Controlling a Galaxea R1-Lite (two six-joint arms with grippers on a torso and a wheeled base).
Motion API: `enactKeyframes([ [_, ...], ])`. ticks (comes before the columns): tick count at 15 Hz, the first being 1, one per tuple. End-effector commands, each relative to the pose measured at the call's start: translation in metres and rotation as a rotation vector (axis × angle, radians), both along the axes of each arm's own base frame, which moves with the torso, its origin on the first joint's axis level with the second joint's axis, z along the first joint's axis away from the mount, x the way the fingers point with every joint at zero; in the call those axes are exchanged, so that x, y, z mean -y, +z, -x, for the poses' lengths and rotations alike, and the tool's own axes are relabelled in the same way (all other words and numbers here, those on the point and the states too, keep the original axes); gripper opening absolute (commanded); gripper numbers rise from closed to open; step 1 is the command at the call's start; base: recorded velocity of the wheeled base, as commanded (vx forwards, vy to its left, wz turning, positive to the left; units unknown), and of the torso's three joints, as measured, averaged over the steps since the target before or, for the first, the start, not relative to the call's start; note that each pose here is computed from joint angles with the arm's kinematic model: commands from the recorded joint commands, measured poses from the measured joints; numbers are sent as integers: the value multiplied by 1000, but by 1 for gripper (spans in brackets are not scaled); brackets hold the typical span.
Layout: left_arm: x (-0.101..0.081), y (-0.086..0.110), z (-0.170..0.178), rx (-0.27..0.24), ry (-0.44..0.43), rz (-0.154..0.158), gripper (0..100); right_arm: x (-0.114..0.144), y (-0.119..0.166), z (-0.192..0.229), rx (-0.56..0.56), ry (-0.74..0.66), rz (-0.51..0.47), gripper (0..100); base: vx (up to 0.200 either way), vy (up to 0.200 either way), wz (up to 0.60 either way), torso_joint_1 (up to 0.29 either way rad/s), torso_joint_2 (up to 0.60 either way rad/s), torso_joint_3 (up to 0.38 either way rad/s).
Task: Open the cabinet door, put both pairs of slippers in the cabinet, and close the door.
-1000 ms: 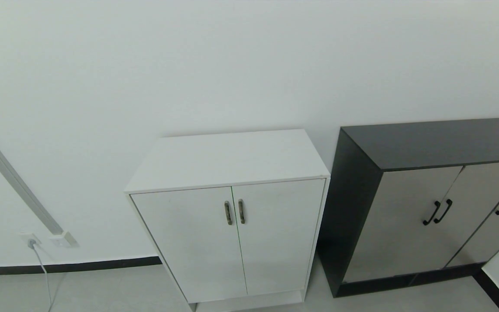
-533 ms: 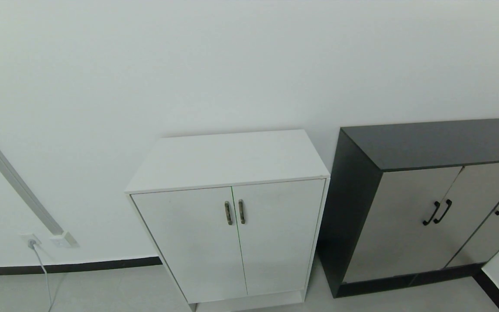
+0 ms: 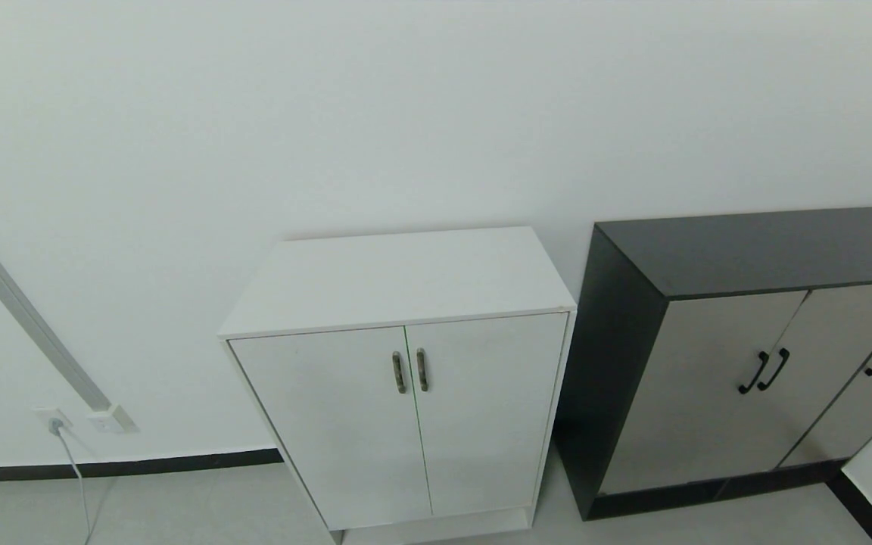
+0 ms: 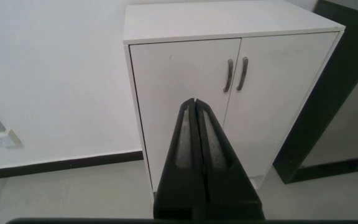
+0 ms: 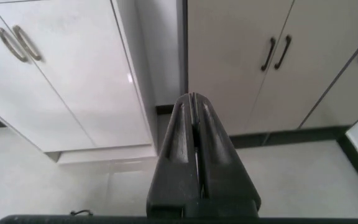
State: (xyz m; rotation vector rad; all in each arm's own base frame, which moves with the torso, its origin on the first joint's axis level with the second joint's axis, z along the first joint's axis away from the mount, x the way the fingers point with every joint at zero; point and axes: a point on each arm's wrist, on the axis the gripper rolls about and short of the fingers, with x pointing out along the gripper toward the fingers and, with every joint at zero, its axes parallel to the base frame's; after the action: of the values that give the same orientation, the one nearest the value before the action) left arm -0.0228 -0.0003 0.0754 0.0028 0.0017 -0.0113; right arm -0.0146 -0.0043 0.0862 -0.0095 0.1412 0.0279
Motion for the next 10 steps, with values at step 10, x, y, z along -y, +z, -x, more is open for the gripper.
enactKeyframes([
  [10,0,0,0,-1,5,9,0,-1,-3,1,49,117,-42,0,0,0,0,0,0,0],
])
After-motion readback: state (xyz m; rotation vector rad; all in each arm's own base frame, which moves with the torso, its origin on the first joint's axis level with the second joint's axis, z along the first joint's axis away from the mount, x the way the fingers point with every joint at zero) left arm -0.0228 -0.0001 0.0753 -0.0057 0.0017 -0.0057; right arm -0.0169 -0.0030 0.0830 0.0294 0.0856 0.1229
